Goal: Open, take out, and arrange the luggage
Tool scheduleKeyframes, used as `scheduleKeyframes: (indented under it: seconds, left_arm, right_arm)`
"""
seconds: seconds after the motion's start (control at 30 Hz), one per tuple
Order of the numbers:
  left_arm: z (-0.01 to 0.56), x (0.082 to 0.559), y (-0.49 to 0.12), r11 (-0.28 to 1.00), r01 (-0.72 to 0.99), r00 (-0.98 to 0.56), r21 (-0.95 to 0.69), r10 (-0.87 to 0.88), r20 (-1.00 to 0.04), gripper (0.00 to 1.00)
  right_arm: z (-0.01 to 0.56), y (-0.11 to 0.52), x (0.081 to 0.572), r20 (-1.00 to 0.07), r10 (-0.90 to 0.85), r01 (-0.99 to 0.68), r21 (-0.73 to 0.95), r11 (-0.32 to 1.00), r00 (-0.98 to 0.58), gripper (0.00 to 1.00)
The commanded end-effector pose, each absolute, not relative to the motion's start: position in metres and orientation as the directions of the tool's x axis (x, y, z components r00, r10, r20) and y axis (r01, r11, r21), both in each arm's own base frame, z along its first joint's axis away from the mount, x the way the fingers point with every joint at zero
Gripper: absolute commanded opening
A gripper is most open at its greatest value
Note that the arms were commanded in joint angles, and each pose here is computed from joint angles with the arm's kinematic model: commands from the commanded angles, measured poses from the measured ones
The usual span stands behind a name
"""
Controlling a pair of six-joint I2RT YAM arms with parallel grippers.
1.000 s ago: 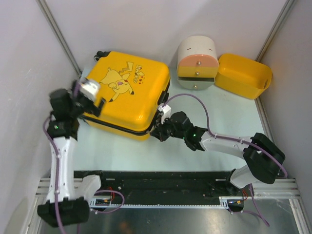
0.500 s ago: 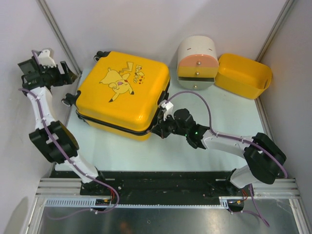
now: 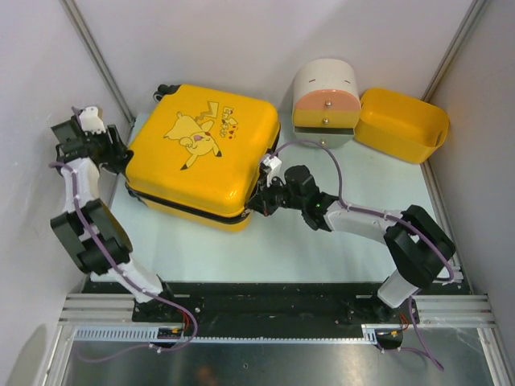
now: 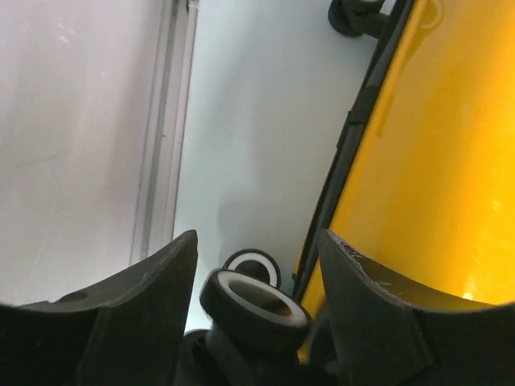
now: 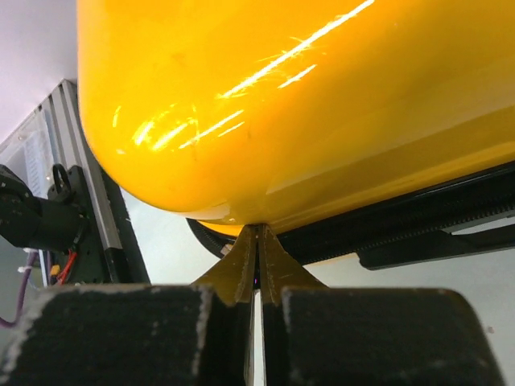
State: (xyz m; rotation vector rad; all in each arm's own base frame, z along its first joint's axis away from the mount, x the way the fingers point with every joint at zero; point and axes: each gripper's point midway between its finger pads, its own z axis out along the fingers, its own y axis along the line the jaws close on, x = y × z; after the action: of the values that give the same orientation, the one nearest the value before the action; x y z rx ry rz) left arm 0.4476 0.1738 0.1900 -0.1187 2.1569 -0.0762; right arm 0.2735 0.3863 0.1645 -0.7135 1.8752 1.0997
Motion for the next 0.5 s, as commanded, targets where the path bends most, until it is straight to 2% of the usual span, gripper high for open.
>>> scheduleKeyframes:
  seconds: [0.0, 0.13, 0.23, 0.37, 0.47]
  left_arm:
    - [0.127, 0.365, 0.123, 0.985, -0.037, -0.748, -0.168, -0.139, -0.649, 0.66]
    - [0.136, 0.345, 0.115, 0.979, -0.059, -0.726, -0.196, -0.177, -0.665, 0.66]
    - [0.142, 0.339, 0.118, 0.974, -0.085, -0.716, -0.209, -0.206, -0.667, 0.68]
    - [0.148, 0.325, 0.105, 0.969, -0.082, -0.705, -0.232, -0.221, -0.674, 0.70]
    - [0.154, 0.316, 0.098, 0.968, -0.076, -0.700, -0.240, -0.223, -0.678, 0.73]
  right_arm:
    - [0.222, 0.391, 0.358, -0.964, 0.072, -0.801, 0.255, 0.541, -0.257, 0.00]
    - [0.222, 0.387, 0.375, -0.979, 0.034, -0.832, 0.189, 0.521, -0.201, 0.00]
    - [0.219, 0.371, 0.375, -0.975, -0.006, -0.845, 0.189, 0.501, -0.221, 0.00]
    - [0.214, 0.348, 0.363, -0.961, -0.069, -0.868, 0.210, 0.449, -0.268, 0.00]
    - [0.217, 0.341, 0.344, -0.955, -0.106, -0.906, 0.222, 0.360, -0.276, 0.00]
